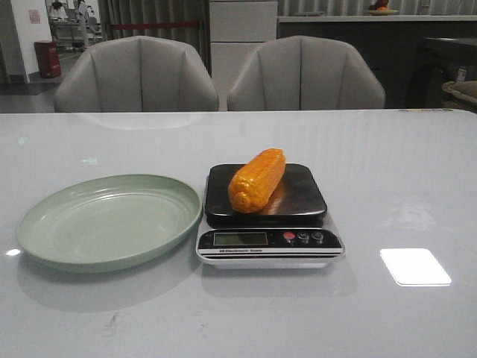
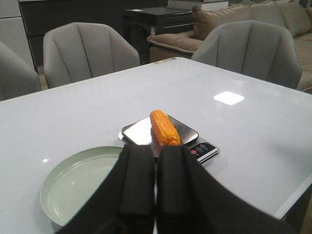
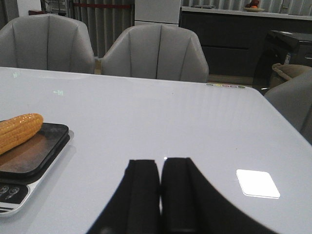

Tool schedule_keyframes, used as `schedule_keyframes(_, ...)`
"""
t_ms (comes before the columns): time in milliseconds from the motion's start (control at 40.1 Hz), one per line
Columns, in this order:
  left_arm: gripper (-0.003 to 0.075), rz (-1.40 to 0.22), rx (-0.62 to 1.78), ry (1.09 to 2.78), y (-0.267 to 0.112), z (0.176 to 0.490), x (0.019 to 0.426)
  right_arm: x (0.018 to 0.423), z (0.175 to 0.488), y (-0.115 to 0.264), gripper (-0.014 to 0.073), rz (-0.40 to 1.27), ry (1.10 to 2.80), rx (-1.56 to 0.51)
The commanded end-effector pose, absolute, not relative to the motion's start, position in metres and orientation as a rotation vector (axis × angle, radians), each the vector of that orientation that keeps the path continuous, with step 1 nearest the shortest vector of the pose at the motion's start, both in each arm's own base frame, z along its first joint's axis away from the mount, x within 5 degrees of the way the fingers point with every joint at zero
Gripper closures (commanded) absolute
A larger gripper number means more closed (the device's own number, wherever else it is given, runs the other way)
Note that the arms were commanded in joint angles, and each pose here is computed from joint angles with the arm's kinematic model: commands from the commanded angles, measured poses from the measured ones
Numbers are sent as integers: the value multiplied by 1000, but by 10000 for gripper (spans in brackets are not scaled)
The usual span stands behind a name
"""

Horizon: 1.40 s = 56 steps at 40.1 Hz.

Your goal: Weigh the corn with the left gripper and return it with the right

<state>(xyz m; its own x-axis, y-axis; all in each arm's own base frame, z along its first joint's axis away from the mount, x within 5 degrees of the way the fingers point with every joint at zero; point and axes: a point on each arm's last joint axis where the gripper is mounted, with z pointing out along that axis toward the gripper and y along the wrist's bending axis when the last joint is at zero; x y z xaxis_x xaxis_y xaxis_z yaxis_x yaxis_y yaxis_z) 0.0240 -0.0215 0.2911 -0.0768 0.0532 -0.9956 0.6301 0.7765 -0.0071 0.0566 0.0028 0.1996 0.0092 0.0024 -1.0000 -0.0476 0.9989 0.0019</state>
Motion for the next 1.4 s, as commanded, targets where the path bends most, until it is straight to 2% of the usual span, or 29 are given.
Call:
schedule_keyframes(0, 588, -539, 532, 1517, -22, 305, 24, 54, 213, 2, 418, 19, 1387, -35)
schedule_keyframes(100, 588, -539, 532, 1517, -22, 305, 24, 51, 228, 1, 418, 18, 1264, -28)
schedule_keyframes(200, 588, -539, 532, 1517, -22, 305, 24, 47, 247, 1, 418, 19, 1251, -29)
schedule_keyframes(499, 588, -539, 532, 1517, -22, 305, 24, 61, 299, 3, 418, 23, 1436, -39)
schedule_keyframes(723, 588, -539, 532, 1517, -22, 305, 24, 69, 297, 3, 418, 37, 1569, -37)
schedule_keyframes(998, 588, -539, 532, 1517, -22, 305, 24, 69, 296, 5, 407, 81, 1583, -28)
schedule_keyframes(1097, 588, -539, 532, 1517, -22, 305, 24, 71, 295, 7, 315, 104, 1596, -52)
schedule_keyframes(1272, 588, -539, 532, 1517, -22, 305, 24, 80, 291, 12, 18, 141, 1652, -95)
schedule_keyframes(1322, 588, -539, 532, 1517, -22, 305, 24, 83, 291, 14, -20, 154, 1665, -111)
schedule_keyframes(1372, 588, -539, 532, 1517, -22, 305, 24, 87, 292, 16, -6, 168, 1677, -127)
